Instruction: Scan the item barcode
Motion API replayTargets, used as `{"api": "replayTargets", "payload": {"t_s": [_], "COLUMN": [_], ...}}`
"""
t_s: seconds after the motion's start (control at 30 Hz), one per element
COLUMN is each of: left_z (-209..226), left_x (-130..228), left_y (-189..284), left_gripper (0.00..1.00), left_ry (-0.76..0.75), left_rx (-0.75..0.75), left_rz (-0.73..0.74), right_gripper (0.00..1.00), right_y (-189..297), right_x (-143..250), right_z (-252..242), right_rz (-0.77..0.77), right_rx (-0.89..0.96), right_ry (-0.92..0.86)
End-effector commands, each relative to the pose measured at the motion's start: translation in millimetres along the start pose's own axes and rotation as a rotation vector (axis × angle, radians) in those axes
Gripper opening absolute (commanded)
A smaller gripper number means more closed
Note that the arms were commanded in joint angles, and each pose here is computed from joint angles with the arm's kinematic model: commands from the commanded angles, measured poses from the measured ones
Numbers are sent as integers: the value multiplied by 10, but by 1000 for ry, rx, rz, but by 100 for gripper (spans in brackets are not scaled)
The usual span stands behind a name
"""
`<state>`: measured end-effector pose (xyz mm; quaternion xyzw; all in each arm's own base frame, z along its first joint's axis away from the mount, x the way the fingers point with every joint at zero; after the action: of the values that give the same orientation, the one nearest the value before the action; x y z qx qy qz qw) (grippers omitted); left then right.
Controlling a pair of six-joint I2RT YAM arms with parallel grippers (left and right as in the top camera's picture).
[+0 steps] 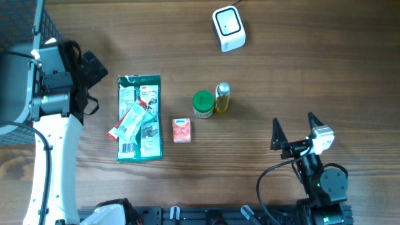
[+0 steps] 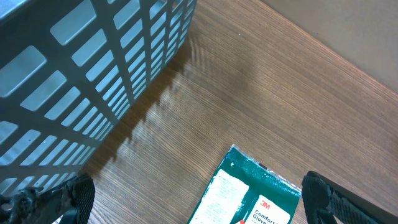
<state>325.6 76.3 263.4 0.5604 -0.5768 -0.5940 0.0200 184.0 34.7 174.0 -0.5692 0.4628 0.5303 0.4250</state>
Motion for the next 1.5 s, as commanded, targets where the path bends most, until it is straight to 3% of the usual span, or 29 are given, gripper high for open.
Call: {"api": "replayTargets", "payload": {"t_s": [0.0, 0.13, 0.33, 0.6, 0.7, 0.87, 1.0, 1.2, 1.23, 1.37, 1.4, 1.47], "left_z": [9, 9, 9, 9, 9, 10, 9, 9, 9, 9, 9, 9], "left_x": [-22, -22, -22, -22, -22, -21, -22, -22, -22, -22, -22, -22], "left_y": [8, 8, 8, 8, 8, 7, 8, 8, 8, 8, 8, 8], "left_gripper": [100, 100, 100, 100, 100, 100, 100, 100, 100, 100, 100, 100], "left_ry": [-5, -5, -5, -5, -5, -5, -5, -5, -5, -5, -5, -5], "left_rx": [-4, -4, -4, -4, -4, -5, -4, -4, -4, -4, -4, -4], "left_rz": [-7, -7, -7, -7, -7, -7, -7, -7, -7, -7, -7, -7], "right_gripper": [100, 100, 100, 100, 100, 100, 100, 100, 96, 27, 15, 10], "right_y": [9, 45, 241, 731, 834, 718, 450, 252, 192, 42, 7, -58], "right_x": [-41, -212, -797, -1764, -2117, -2247, -2285, -2010, -1978, -1887, -1857, -1791], "right_z": [116, 152, 105, -40, -60, -155, -124, 68, 93, 196, 207, 211], "right_rz": [-21, -58, -118, -18, 133, 447, 492, 664, 688, 758, 778, 824], "right_rx": [-108, -150, -134, -43, -52, -3, -51, -220, -245, -342, -352, -347], "right_ry": [-83, -73, -72, -32, -47, -57, -75, -144, -158, -210, -220, -251]}}
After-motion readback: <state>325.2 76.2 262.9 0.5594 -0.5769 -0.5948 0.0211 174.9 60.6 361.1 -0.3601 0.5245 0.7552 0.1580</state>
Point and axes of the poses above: each gripper's point midway between its finger pads, its own y axis back along the fingers, its own z axis along the line the jaws close on, x = y × z, the point moved 6 cm from there along y, back along the fingers, and after that the axes turned 13 degrees about y, right-handed, at the moved point
